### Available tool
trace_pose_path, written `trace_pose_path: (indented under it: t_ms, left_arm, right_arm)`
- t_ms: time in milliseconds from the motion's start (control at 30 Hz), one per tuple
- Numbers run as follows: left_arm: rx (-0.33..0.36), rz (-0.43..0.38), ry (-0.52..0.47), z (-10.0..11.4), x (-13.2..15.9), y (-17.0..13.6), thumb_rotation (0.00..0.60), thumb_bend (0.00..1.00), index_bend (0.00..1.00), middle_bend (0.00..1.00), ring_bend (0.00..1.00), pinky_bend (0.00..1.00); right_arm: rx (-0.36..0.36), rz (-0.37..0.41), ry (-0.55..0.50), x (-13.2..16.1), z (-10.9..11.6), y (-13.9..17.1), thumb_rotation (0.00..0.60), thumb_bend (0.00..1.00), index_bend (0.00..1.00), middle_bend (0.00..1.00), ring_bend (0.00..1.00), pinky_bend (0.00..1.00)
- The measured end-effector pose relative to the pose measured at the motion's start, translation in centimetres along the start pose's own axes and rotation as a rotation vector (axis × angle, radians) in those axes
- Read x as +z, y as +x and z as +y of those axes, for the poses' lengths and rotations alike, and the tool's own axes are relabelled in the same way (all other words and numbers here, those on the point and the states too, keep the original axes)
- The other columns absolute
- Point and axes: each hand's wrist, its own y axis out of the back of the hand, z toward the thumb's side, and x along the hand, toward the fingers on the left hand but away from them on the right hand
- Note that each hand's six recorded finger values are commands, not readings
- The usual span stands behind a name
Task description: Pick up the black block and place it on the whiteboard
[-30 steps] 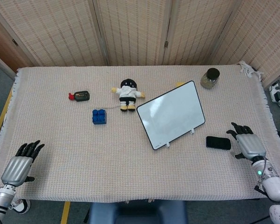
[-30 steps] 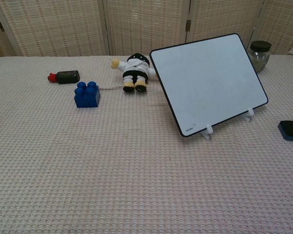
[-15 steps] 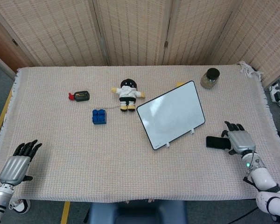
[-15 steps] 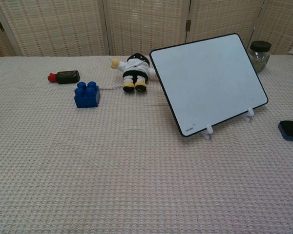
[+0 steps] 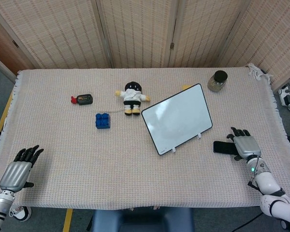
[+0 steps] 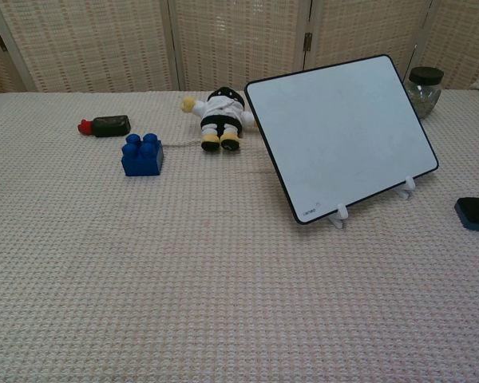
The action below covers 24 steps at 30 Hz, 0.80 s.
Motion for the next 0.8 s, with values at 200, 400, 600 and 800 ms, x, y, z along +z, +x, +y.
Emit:
trace_pose_path:
  t_ms: [200, 400, 600, 800]
  left_arm:
    - [0.004, -0.003, -0.001, 0.04, 0.03, 0.0, 0.6, 0.21, 0.0, 0.0, 0.0, 0.0]
    - [0.004, -0.005, 0.0, 0.04, 0.09, -0.02, 0.6, 0.21, 0.0, 0.0, 0.0, 0.0]
    - [0.002, -0.005, 0.0, 0.01, 0.05, -0.01, 0.6, 0.21, 0.0, 0.0, 0.0, 0.0]
    - [0.0, -0.006, -0.002, 0.0, 0.08, -0.07, 0.6, 0.21, 0.0, 0.0, 0.0, 0.0]
  right_arm:
    - [-0.005, 0.008, 0.005, 0.34, -0.32, -0.43, 0.6, 0.31, 0.25, 0.0, 0.01, 0.0]
    - [-0.001, 0.015, 0.004, 0.57, -0.74, -0.57, 0.6, 0.31, 0.31, 0.0, 0.01, 0.0]
    - [-0.007, 0.015, 0.002, 0.68, -0.94, -0.78, 0.6, 0.31, 0.41, 0.0, 0.03, 0.0]
    - [-0.026, 0.005, -0.015, 0.77, -0.9, -1.09, 0.6, 0.31, 0.54, 0.02, 0.05, 0.0]
